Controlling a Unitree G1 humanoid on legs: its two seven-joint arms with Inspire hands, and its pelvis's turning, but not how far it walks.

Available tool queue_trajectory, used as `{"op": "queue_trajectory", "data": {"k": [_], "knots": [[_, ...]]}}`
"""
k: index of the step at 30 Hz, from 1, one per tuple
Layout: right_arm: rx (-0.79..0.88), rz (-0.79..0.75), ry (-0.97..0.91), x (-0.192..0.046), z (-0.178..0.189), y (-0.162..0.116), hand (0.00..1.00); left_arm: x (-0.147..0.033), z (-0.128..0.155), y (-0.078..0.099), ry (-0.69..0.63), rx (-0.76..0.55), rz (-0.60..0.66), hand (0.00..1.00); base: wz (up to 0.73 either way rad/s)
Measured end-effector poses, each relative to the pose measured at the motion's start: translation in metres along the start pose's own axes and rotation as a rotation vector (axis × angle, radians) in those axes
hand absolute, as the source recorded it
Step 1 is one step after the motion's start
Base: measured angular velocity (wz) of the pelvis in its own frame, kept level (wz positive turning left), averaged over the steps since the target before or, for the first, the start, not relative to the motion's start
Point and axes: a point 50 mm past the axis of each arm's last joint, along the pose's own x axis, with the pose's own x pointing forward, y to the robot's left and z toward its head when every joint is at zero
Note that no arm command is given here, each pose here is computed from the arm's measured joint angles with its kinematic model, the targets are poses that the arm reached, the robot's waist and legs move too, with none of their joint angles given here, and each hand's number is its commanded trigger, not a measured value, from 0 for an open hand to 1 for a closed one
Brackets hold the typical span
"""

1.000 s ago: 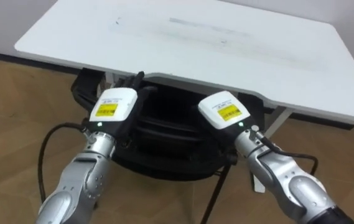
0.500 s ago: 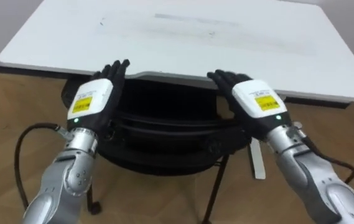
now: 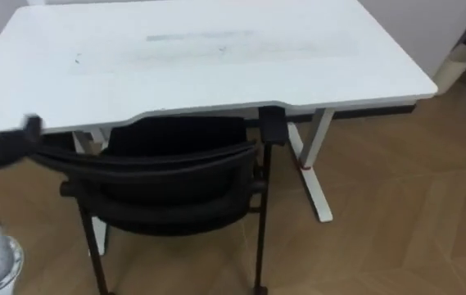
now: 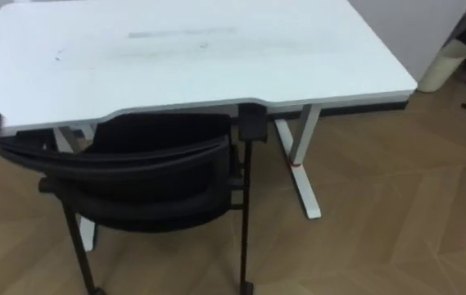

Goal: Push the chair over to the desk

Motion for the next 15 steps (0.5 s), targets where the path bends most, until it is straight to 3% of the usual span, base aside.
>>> {"op": "queue_trajectory", "data": {"k": [3, 5, 6, 8, 9, 11, 13, 15], "knots": [[-0.001, -0.068, 0.390, -0.039, -0.046, -0.038, 0.00, -0.031, -0.045, 0.034, 0.298, -0.033, 0.150, 0.00, -0.30], [-0.040, -0.151, 0.822, -0.091, -0.091, -0.077, 0.00, -0.086, -0.095, 0.062, 0.669, 0.050, 0.217, 0.00, -0.15], [-0.062, -0.178, 0.929, -0.107, -0.102, -0.088, 0.00, -0.103, -0.106, 0.071, 0.766, 0.081, 0.237, 0.00, -0.11], [-0.165, -0.285, 1.267, -0.167, -0.129, -0.127, 0.00, -0.167, -0.131, 0.109, 1.080, 0.198, 0.344, 0.00, -0.02], [-0.192, -0.310, 1.332, -0.181, -0.133, -0.135, 0.00, -0.181, -0.134, 0.117, 1.139, 0.231, 0.362, 0.00, 0.00], [-0.292, -0.386, 1.533, -0.226, -0.139, -0.173, 0.00, -0.229, -0.142, 0.145, 1.341, 0.377, 0.404, 0.00, 0.00], [-0.342, -0.393, 1.643, -0.251, -0.137, -0.193, 0.00, -0.253, -0.142, 0.160, 1.443, 0.449, 0.398, 0.00, 0.00], [-0.392, -0.304, 1.745, -0.273, -0.132, -0.199, 0.00, -0.271, -0.140, 0.171, 1.525, 0.491, 0.359, 0.00, -0.04]]}}
